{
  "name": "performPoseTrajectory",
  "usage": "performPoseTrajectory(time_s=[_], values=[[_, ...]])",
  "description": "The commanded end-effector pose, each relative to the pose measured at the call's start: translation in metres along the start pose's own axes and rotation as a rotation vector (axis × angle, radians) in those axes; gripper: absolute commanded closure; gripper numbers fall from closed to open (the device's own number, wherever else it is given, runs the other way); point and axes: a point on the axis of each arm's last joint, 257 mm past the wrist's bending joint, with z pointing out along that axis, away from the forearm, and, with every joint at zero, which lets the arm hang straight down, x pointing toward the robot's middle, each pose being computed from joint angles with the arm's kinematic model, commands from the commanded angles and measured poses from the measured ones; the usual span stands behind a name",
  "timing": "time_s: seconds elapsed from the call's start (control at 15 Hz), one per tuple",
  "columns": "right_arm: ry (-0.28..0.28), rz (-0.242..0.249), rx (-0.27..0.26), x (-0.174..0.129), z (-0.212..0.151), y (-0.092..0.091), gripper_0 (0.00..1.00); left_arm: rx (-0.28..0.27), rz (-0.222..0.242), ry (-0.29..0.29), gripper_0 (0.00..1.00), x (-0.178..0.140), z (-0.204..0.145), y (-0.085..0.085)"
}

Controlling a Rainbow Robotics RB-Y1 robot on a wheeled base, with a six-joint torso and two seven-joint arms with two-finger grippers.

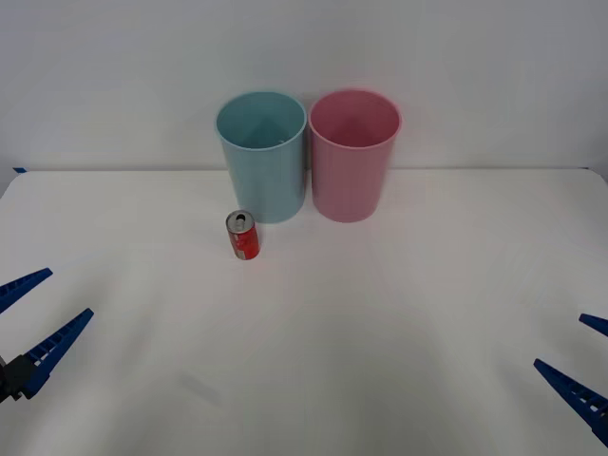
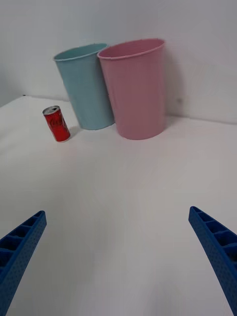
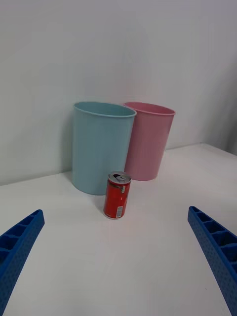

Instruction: Grasp the object on the table and drop it into the matching bin: aluminum can to the light blue bin, PET bottle to the pink bin.

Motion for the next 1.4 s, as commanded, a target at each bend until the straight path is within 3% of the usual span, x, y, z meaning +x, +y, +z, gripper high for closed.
performPoseTrajectory(time_s=[0.07,0.47,1.4], values=[[-0.001,0.022,0.011,0.0028,-0.0126,0.0016,0.00,0.000,0.000,0.000,0.00,0.0000,0.0000,0.0000],[-0.004,0.053,0.017,0.0049,-0.0188,0.0036,0.00,0.000,0.000,0.000,0.00,0.0000,0.0000,0.0000],[-0.004,0.053,0.017,0.0049,-0.0188,0.0036,0.00,0.000,0.000,0.000,0.00,0.0000,0.0000,0.0000]])
